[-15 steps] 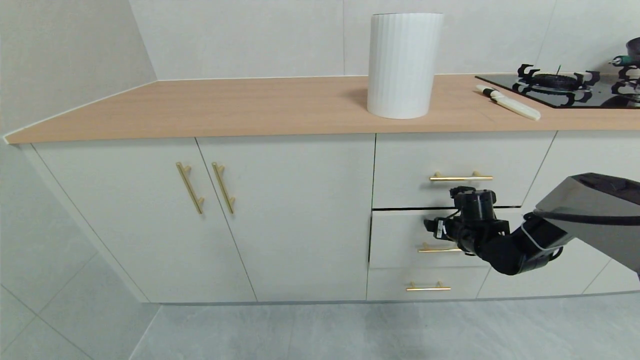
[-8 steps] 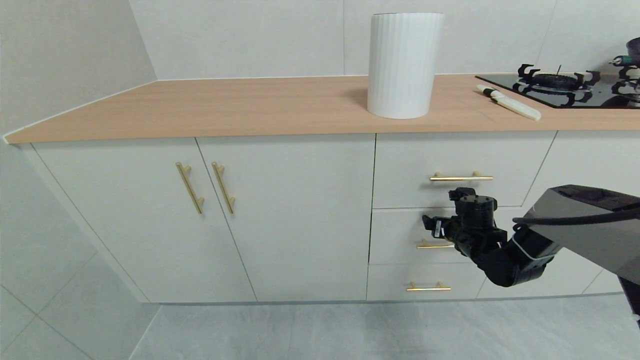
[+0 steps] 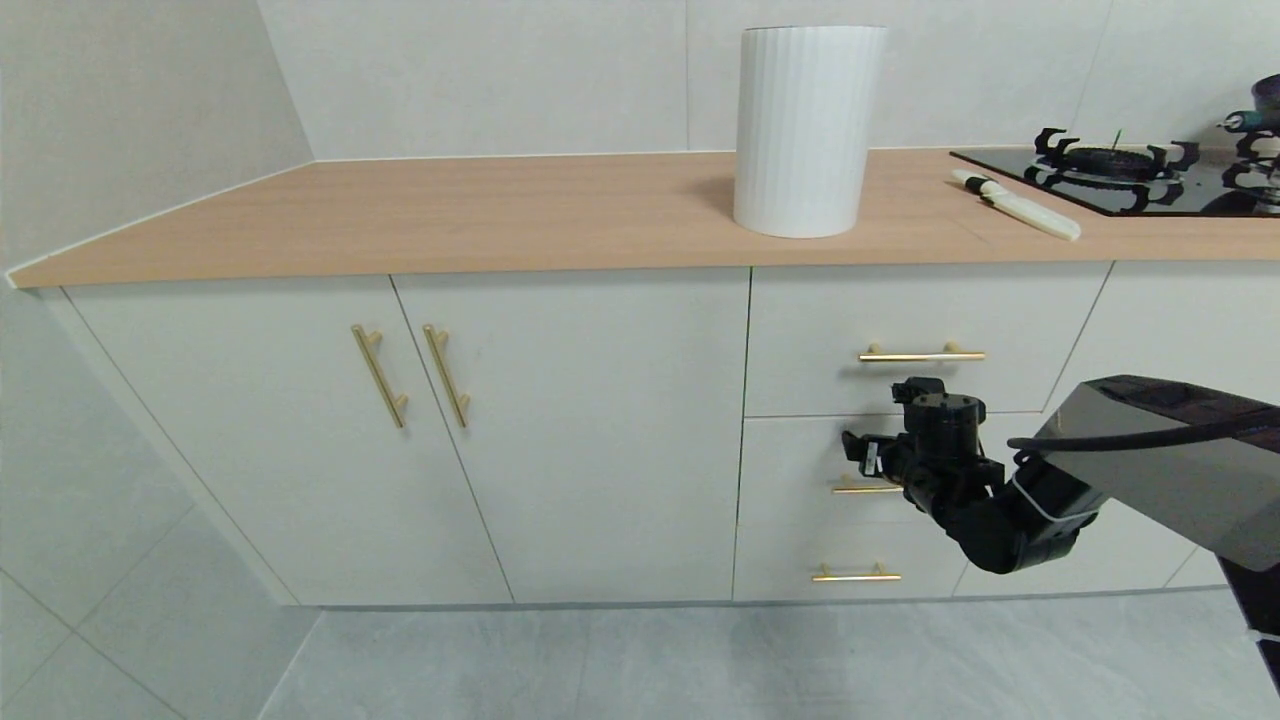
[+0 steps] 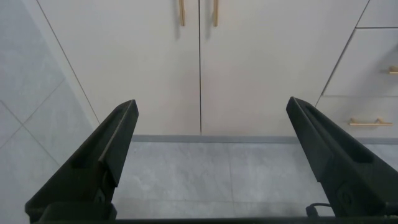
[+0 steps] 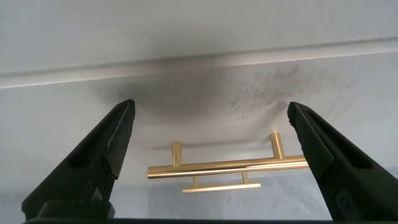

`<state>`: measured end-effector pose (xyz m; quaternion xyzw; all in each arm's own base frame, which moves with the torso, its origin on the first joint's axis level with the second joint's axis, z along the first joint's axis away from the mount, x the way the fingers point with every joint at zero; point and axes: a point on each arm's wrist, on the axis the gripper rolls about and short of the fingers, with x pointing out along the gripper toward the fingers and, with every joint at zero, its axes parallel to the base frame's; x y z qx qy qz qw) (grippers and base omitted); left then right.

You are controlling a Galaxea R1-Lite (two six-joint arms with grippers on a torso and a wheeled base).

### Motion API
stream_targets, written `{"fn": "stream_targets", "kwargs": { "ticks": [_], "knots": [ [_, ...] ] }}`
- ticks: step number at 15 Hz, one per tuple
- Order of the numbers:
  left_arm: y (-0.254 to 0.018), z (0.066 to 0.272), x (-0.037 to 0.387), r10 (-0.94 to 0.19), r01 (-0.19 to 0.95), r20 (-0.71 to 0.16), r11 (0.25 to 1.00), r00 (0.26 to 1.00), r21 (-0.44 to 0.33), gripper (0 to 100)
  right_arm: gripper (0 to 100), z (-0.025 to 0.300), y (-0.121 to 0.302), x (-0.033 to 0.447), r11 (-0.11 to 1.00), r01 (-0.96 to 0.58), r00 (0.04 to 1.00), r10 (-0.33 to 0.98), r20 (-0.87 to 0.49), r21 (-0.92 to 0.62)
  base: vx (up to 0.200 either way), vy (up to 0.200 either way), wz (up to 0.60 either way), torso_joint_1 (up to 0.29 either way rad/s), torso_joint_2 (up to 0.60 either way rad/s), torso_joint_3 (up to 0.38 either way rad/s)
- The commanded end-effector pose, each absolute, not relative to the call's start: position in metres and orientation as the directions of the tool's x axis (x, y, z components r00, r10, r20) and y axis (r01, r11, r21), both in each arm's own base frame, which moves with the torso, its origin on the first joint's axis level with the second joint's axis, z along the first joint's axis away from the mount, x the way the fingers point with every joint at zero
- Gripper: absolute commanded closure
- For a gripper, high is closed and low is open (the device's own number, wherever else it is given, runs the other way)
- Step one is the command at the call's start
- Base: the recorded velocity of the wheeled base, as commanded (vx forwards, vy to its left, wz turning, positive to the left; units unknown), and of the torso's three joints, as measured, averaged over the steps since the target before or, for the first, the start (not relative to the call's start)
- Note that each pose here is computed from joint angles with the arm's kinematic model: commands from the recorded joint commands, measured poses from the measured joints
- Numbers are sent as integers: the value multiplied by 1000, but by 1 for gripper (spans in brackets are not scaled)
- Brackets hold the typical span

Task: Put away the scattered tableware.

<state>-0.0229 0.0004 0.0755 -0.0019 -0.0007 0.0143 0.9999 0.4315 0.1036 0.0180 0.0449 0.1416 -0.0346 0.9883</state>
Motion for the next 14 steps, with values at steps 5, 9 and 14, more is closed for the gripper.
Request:
{"fn": "stream_targets", "kwargs": {
  "ticks": [5,9,14],
  "knots": [
    [0,75,-23,29,-29,0,1000,1000,-5,0,0,23,103,430,993,89,960,-64,-274,82,0,0,0,0,0,0],
    [0,75,-23,29,-29,0,1000,1000,-5,0,0,86,96,376,994,55,971,-31,-237,96,0,0,0,0,0,0],
    [0,75,-23,29,-29,0,1000,1000,-5,0,0,166,72,294,990,83,994,-73,-85,117,0,0,0,0,0,0]
  ]
}}
